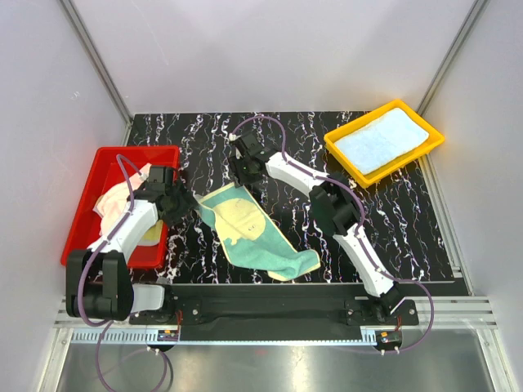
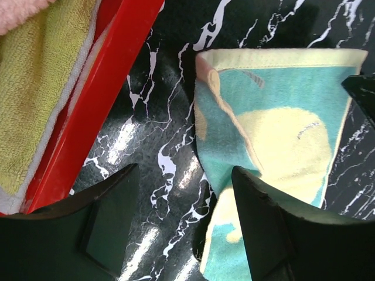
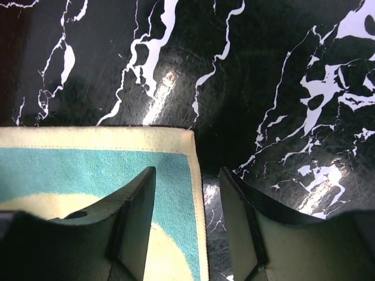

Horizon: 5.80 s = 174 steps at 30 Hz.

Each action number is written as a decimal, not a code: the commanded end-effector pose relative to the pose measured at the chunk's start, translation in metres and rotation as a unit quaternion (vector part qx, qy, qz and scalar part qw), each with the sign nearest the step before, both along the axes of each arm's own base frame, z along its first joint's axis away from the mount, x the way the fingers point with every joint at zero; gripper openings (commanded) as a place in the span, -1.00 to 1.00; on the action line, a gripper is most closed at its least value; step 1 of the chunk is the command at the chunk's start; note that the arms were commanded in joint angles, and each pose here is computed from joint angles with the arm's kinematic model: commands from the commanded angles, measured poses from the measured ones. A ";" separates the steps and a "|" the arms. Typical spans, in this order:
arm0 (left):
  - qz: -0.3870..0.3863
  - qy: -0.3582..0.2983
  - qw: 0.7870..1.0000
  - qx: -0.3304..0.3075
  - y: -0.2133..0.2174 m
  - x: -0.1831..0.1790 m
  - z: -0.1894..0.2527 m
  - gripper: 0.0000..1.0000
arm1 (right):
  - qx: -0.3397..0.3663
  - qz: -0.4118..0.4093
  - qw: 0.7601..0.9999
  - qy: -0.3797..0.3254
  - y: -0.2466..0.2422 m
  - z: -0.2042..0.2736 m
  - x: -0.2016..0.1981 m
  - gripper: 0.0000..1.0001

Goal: Fold and stack the towels
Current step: Flatten out the crumpled towel

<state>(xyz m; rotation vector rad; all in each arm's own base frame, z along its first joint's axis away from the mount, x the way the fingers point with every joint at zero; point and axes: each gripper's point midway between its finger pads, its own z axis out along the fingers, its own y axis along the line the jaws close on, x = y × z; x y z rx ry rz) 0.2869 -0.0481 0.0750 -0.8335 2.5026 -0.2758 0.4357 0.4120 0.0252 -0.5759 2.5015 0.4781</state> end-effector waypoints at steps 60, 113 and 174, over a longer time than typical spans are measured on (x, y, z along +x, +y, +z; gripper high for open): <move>-0.194 -0.147 0.967 -0.080 -0.099 0.117 0.054 -0.99 | -0.021 -0.110 0.988 -0.102 -0.145 0.090 0.012 -1.00; -0.094 0.004 0.995 0.046 -0.034 0.108 -0.035 0.01 | -0.139 0.020 0.989 -0.047 -0.091 -0.026 -0.006 -0.33; -0.138 -0.003 0.990 0.002 -0.054 0.112 -0.034 -1.00 | -0.068 -0.029 0.996 0.058 -0.089 -0.044 -0.031 -1.00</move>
